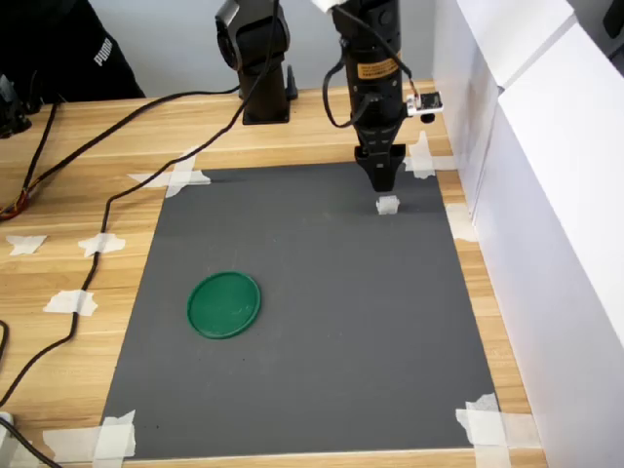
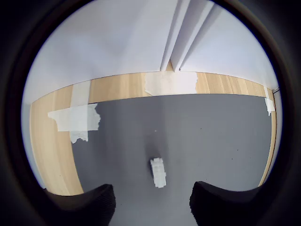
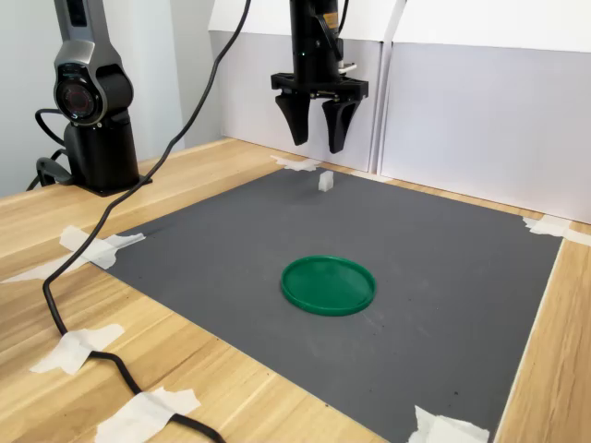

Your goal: Grasp a white terminal and put it on the green lid.

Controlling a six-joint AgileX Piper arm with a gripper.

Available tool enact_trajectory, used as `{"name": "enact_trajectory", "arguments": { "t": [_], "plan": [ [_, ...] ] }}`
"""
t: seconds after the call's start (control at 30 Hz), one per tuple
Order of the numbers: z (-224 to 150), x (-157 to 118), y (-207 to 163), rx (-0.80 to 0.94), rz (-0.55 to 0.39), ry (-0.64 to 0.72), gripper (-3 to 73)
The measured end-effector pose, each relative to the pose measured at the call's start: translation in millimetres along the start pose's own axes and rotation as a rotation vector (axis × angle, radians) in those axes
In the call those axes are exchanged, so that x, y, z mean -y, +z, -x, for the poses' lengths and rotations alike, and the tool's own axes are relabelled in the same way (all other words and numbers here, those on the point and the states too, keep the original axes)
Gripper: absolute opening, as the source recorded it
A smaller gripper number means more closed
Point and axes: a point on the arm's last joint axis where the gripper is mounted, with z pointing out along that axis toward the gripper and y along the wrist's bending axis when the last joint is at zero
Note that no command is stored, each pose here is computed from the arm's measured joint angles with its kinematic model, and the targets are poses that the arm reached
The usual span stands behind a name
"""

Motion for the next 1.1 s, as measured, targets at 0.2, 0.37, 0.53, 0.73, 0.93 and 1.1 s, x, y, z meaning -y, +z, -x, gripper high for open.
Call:
{"name": "enact_trajectory", "arguments": {
  "t": [0.2, 0.37, 0.53, 0.73, 0.93, 1.1],
  "plan": [
    [1, 3, 17, -0.017, 0.021, 0.004, 67.6],
    [1, 3, 32, -0.036, 0.052, 0.011, 67.6],
    [3, 2, 42, -0.040, 0.068, 0.013, 67.6],
    [8, -3, 51, -0.053, 0.092, 0.028, 67.6],
    [7, -1, 53, -0.071, 0.075, 0.068, 64.6],
    [8, 1, 53, -0.063, 0.051, 0.075, 59.3]
  ]
}}
